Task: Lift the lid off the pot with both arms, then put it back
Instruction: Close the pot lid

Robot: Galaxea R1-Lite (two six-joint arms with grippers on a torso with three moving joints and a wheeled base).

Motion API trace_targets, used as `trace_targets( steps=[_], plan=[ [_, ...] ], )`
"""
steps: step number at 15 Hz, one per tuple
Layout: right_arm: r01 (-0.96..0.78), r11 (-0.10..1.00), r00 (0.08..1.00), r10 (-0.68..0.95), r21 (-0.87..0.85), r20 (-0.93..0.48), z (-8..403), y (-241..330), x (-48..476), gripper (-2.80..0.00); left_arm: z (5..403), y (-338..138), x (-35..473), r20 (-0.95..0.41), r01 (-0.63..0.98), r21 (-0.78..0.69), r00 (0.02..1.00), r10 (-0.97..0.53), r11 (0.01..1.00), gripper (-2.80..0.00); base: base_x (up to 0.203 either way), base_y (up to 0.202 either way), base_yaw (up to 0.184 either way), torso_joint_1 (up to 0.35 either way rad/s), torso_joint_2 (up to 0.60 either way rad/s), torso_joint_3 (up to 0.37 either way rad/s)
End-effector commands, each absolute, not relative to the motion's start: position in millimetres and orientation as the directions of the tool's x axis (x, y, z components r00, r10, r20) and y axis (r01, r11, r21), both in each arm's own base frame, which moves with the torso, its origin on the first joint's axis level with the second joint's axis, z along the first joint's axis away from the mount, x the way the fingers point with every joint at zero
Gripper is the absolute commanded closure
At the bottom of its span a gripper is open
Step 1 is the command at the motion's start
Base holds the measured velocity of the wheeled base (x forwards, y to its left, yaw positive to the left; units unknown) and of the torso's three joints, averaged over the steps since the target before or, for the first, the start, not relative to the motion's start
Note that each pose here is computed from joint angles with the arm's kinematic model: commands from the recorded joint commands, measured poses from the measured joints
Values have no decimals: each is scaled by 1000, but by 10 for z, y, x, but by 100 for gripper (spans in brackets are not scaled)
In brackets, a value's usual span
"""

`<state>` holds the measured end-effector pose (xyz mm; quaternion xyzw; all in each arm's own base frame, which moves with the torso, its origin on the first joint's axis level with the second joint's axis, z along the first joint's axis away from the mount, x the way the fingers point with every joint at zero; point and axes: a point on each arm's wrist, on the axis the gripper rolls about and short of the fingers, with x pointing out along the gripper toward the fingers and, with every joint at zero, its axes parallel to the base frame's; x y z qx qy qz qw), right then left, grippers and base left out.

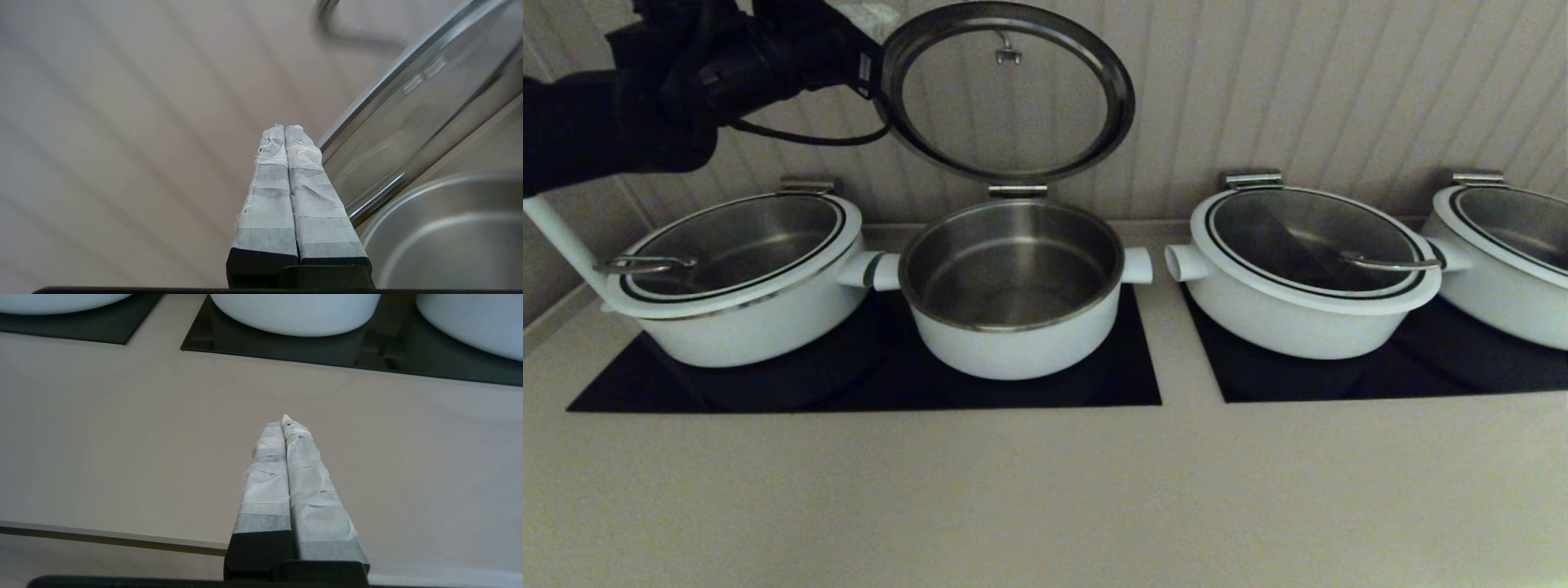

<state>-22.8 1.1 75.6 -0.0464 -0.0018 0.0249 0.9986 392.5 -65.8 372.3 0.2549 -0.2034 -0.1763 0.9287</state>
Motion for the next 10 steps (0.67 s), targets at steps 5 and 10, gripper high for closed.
trace_targets(
  steps=[5, 10],
  plan=[
    [-50, 994, 999, 51, -93, 0, 757, 11, -227, 0, 3543, -546, 4156, 311, 180, 554, 861, -403, 813, 0, 0, 0, 0, 0, 0, 0],
    [-50, 994, 999, 51, -93, 0, 757, 11, -227, 0, 3496, -559, 4247, 388, 134, 558, 830, -400, 819, 0, 0, 0, 0, 0, 0, 0]
  ],
)
